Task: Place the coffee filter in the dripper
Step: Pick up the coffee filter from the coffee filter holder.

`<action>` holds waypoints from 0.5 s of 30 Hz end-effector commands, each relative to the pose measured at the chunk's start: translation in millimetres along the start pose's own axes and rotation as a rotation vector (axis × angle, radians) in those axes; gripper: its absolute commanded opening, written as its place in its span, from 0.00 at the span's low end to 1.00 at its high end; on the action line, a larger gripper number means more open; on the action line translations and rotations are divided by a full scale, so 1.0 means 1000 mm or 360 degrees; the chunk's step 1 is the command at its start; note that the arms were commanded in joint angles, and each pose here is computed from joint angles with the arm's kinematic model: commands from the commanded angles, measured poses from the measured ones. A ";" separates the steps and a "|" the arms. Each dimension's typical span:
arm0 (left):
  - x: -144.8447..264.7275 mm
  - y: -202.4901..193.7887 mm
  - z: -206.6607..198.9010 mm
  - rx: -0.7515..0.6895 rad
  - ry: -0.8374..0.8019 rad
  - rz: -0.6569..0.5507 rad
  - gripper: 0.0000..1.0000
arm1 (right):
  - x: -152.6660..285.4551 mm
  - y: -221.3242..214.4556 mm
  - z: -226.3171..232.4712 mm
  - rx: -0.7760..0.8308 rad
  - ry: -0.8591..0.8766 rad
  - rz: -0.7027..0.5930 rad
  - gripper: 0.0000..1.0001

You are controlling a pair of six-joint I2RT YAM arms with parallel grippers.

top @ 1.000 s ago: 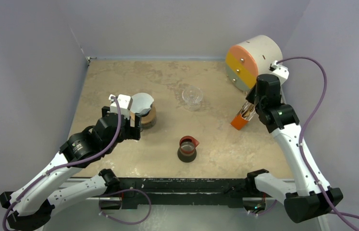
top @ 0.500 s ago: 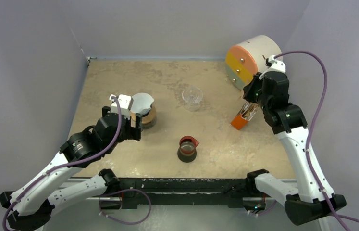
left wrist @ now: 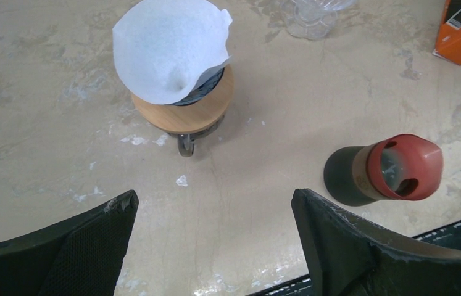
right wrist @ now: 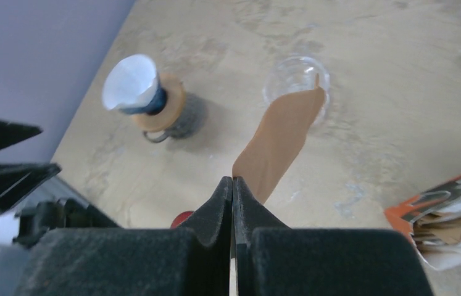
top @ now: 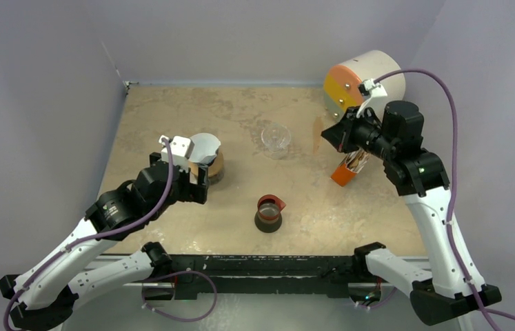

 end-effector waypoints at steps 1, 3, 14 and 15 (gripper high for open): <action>0.011 0.020 -0.006 0.0125 -0.0165 -0.0105 0.95 | 0.014 -0.007 0.022 0.0157 0.0402 0.0182 0.00; 0.016 0.025 -0.008 0.0155 -0.0233 -0.0099 0.95 | 0.016 -0.012 0.028 0.0208 0.0524 0.0231 0.00; 0.033 0.033 -0.029 0.0493 -0.0643 -0.0127 0.92 | 0.021 -0.045 0.063 0.0422 0.1070 0.0357 0.00; 0.033 0.032 -0.032 0.0514 -0.0686 -0.0122 0.92 | 0.023 -0.045 0.065 0.0426 0.1117 0.0357 0.00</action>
Point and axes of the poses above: each gripper's point midway between its finger pads, its own x axis back along the fingers, its own z axis along the line the jaws close on, y = z × x, the point moved 10 cm from there along x, back along the fingers, and after that the axes turned 13 degrees about -x, right-handed, at the moved point
